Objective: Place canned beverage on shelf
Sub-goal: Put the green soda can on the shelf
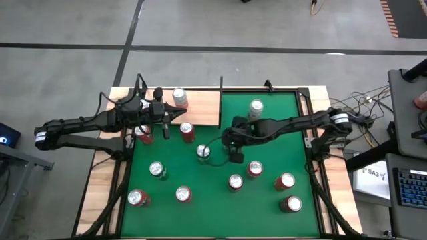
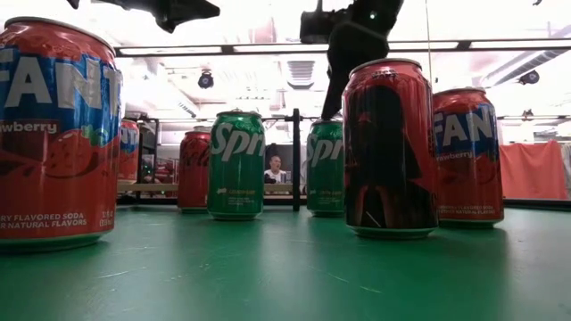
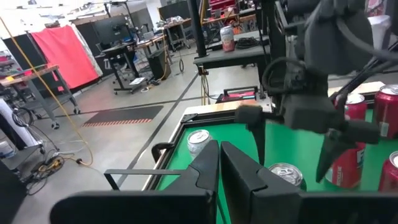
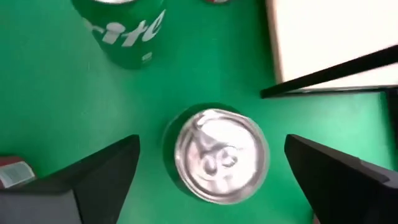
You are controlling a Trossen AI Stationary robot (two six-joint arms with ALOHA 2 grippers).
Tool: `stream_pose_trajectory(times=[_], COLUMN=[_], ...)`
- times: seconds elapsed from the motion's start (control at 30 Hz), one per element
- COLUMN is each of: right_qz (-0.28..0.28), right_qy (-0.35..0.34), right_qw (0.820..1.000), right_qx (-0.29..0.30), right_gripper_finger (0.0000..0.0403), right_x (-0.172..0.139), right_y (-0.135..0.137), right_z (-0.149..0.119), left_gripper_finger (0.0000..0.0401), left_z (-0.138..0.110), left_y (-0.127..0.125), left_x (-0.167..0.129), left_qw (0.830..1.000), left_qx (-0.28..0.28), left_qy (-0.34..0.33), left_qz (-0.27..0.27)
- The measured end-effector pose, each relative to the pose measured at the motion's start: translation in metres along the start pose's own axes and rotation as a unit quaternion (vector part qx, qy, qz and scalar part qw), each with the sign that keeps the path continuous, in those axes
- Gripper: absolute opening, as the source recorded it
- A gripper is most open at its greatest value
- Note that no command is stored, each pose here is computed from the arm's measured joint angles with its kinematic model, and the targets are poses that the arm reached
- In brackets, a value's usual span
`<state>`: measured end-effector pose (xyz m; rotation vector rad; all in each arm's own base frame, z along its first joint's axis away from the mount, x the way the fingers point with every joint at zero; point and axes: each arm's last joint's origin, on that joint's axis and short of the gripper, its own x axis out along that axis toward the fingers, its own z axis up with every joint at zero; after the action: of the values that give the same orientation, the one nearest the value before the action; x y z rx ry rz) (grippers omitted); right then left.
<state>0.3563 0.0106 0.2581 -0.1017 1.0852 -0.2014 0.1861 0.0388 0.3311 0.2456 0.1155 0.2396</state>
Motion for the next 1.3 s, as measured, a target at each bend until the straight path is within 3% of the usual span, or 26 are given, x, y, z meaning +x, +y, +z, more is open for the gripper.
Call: stream_pose_trajectory(times=[0.6, 0.73, 0.87, 0.93, 1.1, 1.3], right_qz=[0.009, 0.01, 0.012, 0.012, 0.014, 0.013], right_qy=[0.047, 0.049, 0.05, 0.05, 0.06, 0.045], right_qw=[0.999, 0.999, 0.998, 0.998, 0.998, 0.999], right_qx=[0.0, 0.02, 0.028, 0.028, 0.025, 0.027], right_gripper_finger=[0.0389, 0.0357, 0.0294, 0.0287, 0.0287, 0.0287], right_x=[0.026, 0.027, 0.027, 0.027, 0.018, -0.016], right_y=[0.006, 0.005, 0.005, 0.005, 0.003, -0.004], right_z=[-0.004, -0.004, -0.004, -0.004, 0.0, 0.019], left_gripper_finger=[0.0, 0.0, 0.0, 0.0, 0.0, 0.0], left_z=[0.0, 0.0, -0.001, -0.002, -0.002, -0.002], left_y=[0.0, 0.0, 0.0, -0.001, -0.001, -0.001], left_x=[0.0, 0.001, 0.003, 0.004, 0.005, 0.004], left_qw=[1.0, 1.0, 1.0, 1.0, 1.0, 1.0], left_qx=[0.0, 0.0, 0.0, -0.001, -0.001, -0.001], left_qy=[-0.001, 0.0, 0.003, 0.005, 0.007, 0.007], left_qz=[0.0, 0.0, -0.001, -0.002, -0.002, -0.002])
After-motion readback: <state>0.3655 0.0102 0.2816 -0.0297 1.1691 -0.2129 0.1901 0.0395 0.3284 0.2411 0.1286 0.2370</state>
